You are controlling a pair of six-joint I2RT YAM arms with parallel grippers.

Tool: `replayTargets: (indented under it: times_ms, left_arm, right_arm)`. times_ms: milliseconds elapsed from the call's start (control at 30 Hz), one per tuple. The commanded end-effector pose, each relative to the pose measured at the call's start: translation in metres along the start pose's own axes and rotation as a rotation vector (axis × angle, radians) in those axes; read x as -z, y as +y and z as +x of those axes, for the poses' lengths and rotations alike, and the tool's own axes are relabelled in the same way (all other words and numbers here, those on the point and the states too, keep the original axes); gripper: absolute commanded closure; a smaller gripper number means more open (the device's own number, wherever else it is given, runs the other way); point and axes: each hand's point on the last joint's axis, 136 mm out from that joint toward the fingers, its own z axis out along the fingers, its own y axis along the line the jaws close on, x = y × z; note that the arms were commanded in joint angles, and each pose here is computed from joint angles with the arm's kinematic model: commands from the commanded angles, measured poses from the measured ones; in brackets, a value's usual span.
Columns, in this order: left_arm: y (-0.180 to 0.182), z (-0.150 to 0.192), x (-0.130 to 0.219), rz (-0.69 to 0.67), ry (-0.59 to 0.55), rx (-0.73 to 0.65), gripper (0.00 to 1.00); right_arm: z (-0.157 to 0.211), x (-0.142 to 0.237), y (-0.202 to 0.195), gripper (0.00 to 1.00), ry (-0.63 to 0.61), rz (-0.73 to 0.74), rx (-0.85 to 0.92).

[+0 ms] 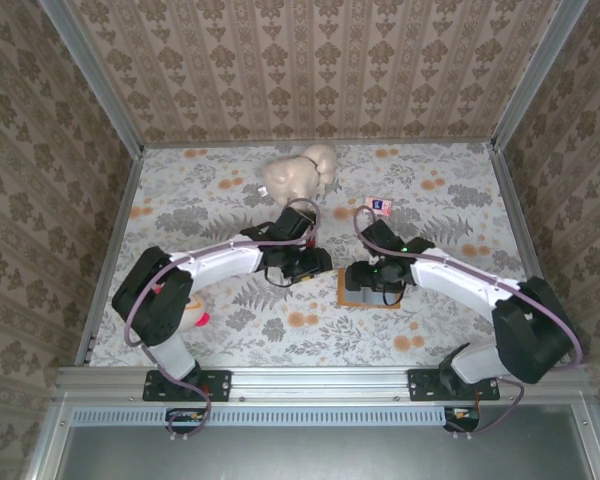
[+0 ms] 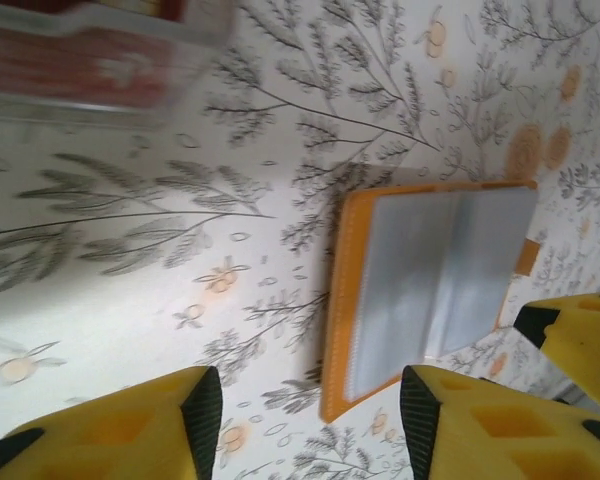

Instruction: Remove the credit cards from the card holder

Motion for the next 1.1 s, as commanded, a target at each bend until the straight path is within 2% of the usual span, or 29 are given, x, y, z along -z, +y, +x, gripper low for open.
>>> replayTargets:
  times_ms: [0, 267, 400, 567, 667, 867, 967, 1067]
  left_arm:
    - [0.021, -0.006, 0.017, -0.075, -0.049, -0.009, 0.40]
    - [0.045, -0.014, 0.028, -0.095, -0.075, -0.042, 0.17]
    - [0.048, -0.012, 0.029, -0.082, -0.066, -0.057, 0.07]
    - [0.050, -0.012, 0.030, -0.070, -0.052, -0.071, 0.04]
    - [0.050, -0.014, 0.030, -0.060, -0.051, -0.073, 0.04]
    - [0.052, -0.017, 0.030, -0.048, -0.072, -0.054, 0.03]
    - [0.053, -0.016, 0.030, -0.041, -0.070, -0.047, 0.03]
    - [0.053, -0.015, 0.030, -0.035, -0.069, -0.046, 0.03]
  right_arm:
    - [-0.005, -0.005, -0.006, 0.20, 0.000, 0.145, 0.077]
    - [0.005, -0.038, 0.003, 0.18, 0.078, 0.212, 0.102]
    - [0.008, -0.047, 0.002, 0.25, 0.103, 0.228, 0.074]
    - [0.016, -0.054, 0.000, 0.38, 0.139, 0.207, 0.095]
    - [0.017, -0.056, 0.009, 0.45, 0.161, 0.140, 0.127]
    - [0.012, -0.052, 0.049, 0.50, 0.146, -0.066, 0.117]
    - [0.007, -0.052, 0.061, 0.52, 0.135, -0.115, 0.075]
    - [0.004, -0.054, 0.062, 0.54, 0.125, -0.104, 0.038]
